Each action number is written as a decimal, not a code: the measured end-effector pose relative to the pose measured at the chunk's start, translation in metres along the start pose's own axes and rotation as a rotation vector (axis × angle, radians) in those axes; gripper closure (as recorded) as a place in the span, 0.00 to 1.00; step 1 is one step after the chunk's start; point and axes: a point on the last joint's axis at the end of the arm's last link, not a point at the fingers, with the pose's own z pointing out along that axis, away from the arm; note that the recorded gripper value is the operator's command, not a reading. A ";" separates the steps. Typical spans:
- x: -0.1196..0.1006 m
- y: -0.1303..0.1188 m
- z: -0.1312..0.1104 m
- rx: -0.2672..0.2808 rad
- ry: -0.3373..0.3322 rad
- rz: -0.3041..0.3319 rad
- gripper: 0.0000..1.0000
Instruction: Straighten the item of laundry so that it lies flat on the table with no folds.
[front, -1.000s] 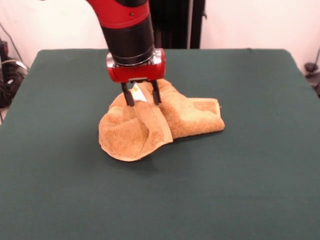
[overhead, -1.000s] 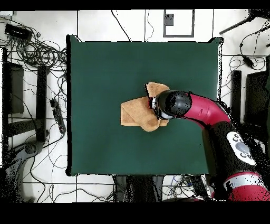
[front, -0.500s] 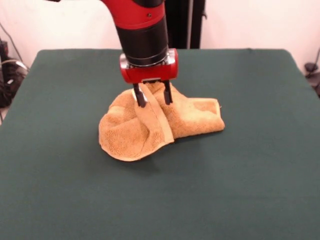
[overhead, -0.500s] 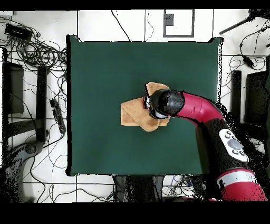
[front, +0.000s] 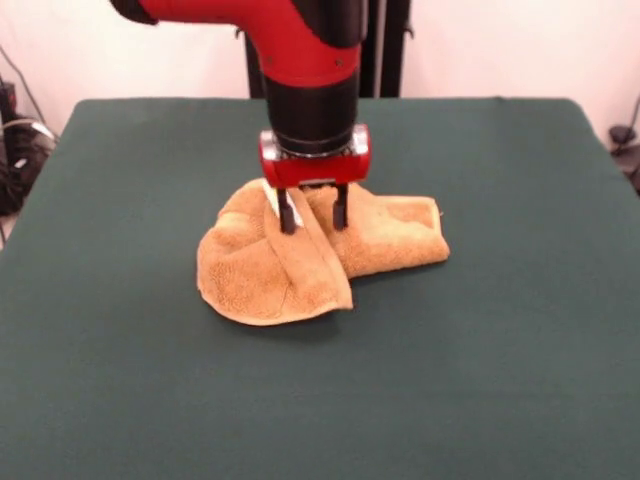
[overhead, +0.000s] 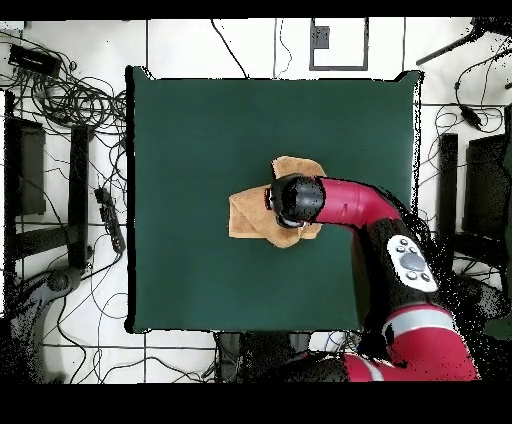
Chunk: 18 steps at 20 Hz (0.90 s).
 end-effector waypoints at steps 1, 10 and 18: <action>0.001 0.001 0.003 0.012 -0.002 -0.012 0.00; 0.001 0.015 0.032 0.191 -0.013 -0.194 0.00; -0.006 0.009 0.031 0.264 -0.021 -0.241 1.00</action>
